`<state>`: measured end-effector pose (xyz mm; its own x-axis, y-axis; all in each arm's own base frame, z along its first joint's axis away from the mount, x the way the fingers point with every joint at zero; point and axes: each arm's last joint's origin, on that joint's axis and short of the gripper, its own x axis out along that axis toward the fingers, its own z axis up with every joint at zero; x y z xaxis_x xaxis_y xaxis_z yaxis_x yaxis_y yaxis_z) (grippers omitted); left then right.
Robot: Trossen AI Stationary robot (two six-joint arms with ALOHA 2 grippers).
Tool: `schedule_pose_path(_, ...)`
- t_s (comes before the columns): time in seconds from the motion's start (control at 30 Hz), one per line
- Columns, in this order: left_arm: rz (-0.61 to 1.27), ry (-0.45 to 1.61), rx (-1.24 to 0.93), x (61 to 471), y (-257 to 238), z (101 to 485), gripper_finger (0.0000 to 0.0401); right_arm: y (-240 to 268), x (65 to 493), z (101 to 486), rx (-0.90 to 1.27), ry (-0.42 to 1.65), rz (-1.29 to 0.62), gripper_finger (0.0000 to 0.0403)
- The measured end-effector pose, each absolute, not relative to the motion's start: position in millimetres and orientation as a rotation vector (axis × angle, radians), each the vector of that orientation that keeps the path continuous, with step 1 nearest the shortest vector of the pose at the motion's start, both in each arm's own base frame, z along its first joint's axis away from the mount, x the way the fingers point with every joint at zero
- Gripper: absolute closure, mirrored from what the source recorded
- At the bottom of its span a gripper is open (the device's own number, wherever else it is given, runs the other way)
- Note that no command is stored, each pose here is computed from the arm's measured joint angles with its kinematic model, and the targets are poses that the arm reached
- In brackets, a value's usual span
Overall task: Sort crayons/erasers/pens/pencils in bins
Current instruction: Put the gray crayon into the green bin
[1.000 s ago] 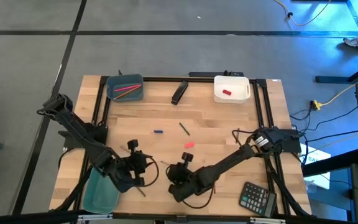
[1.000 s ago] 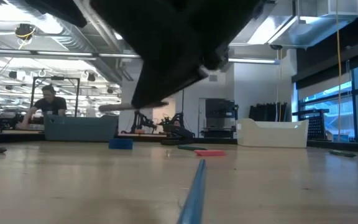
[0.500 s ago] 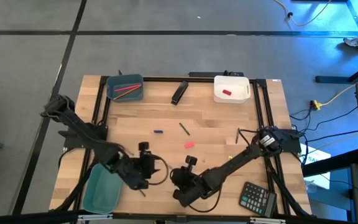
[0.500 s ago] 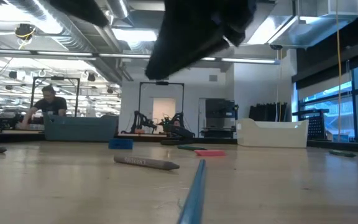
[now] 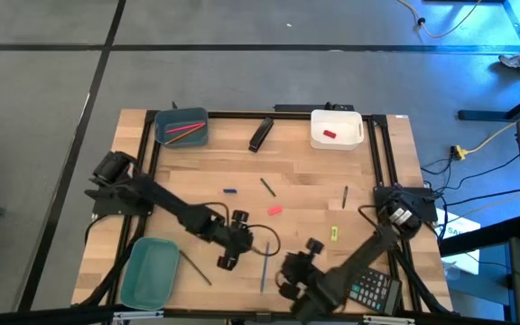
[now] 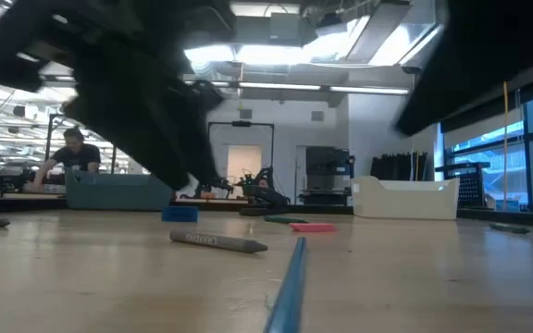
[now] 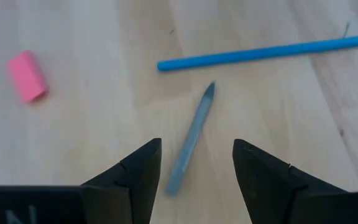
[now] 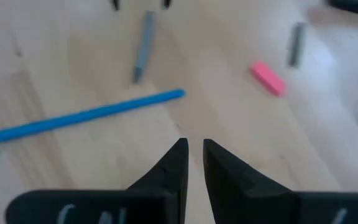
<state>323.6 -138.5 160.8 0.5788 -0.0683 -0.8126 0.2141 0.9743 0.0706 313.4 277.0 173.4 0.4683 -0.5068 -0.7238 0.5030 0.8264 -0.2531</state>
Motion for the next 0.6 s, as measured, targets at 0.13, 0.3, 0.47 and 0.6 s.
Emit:
schedule_pose_path(0.13,-0.221,0.933,0.128,333.6,-127.5,155.7,0.0209,291.9,286.2,174.6,0.008,0.857,-0.666,0.0349)
schedule_pose_path(0.3,-0.205,0.957,0.116,333.9,-121.5,154.7,0.0209,299.2,276.9,173.8,0.01,0.735,-0.673,0.0349)
schedule_pose_path(0.47,-0.133,0.988,0.047,320.2,-124.7,170.7,0.0212,279.9,303.3,164.0,0.015,0.715,-0.687,0.035)
schedule_pose_path(0.6,0.001,0.973,0.023,300.2,-127.2,195.8,0.0213,259.4,346.2,155.1,0.044,0.812,-0.549,0.035)
